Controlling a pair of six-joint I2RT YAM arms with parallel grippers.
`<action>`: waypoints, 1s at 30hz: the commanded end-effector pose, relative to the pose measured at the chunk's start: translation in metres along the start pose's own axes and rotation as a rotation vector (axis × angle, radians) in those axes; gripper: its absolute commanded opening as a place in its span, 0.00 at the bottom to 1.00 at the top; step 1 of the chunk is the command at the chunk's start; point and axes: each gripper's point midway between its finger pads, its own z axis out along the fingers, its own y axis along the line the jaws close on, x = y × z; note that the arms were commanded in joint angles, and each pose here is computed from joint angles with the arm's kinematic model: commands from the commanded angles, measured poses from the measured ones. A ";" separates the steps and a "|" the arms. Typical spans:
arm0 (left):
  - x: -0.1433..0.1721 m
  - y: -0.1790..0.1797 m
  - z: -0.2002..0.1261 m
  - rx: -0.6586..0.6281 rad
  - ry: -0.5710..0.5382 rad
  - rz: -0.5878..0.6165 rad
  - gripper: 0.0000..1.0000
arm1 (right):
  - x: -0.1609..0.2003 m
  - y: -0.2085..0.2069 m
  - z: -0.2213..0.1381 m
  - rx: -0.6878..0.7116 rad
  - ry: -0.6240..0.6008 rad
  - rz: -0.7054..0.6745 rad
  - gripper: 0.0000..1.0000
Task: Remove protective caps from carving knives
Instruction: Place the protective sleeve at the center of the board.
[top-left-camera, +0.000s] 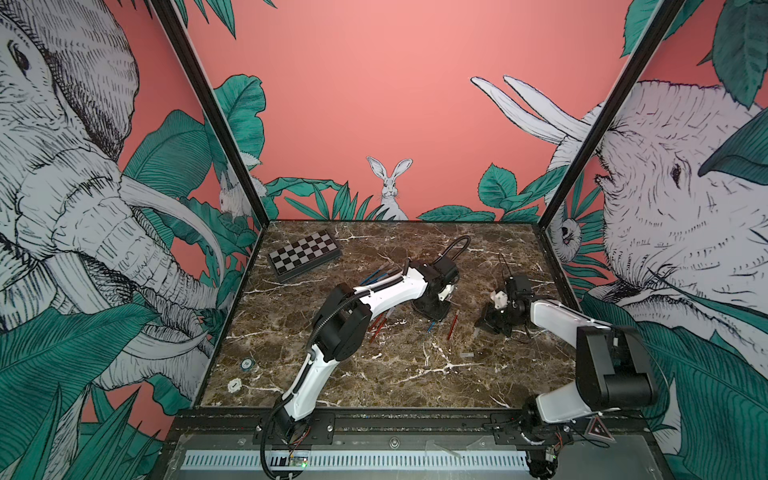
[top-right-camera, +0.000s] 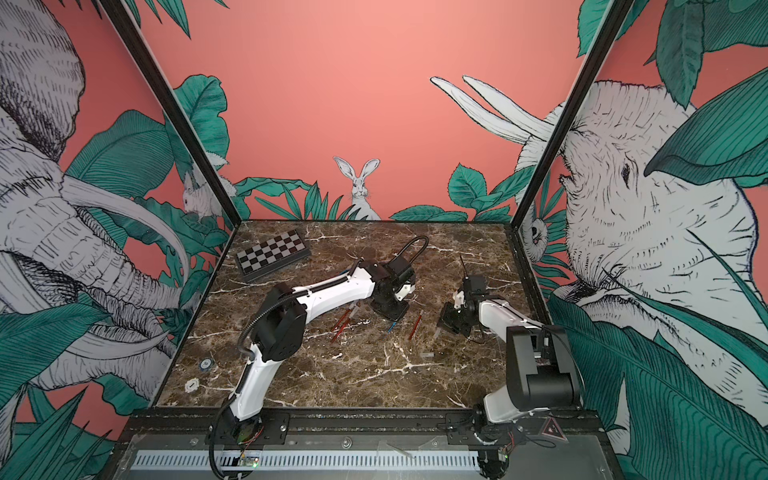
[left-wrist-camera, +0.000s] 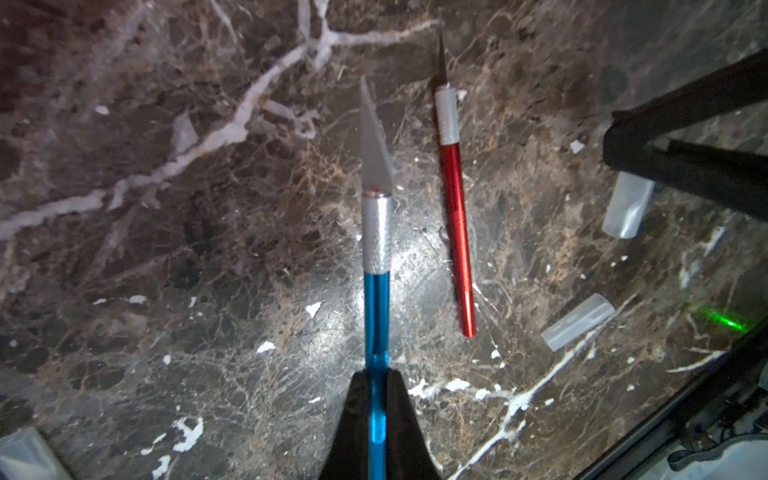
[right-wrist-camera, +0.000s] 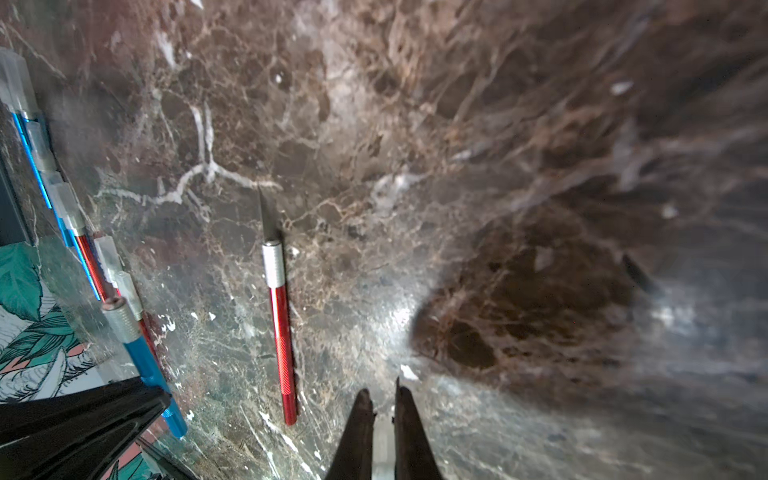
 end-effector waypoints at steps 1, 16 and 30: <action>-0.002 0.000 -0.002 0.009 0.013 -0.023 0.00 | -0.010 0.004 -0.001 -0.011 -0.024 -0.021 0.11; -0.004 -0.002 0.012 0.031 0.037 -0.026 0.00 | -0.016 -0.002 0.007 0.015 -0.023 -0.004 0.14; -0.005 -0.002 0.021 0.038 0.049 -0.030 0.00 | -0.027 0.011 -0.024 0.023 -0.120 -0.050 0.21</action>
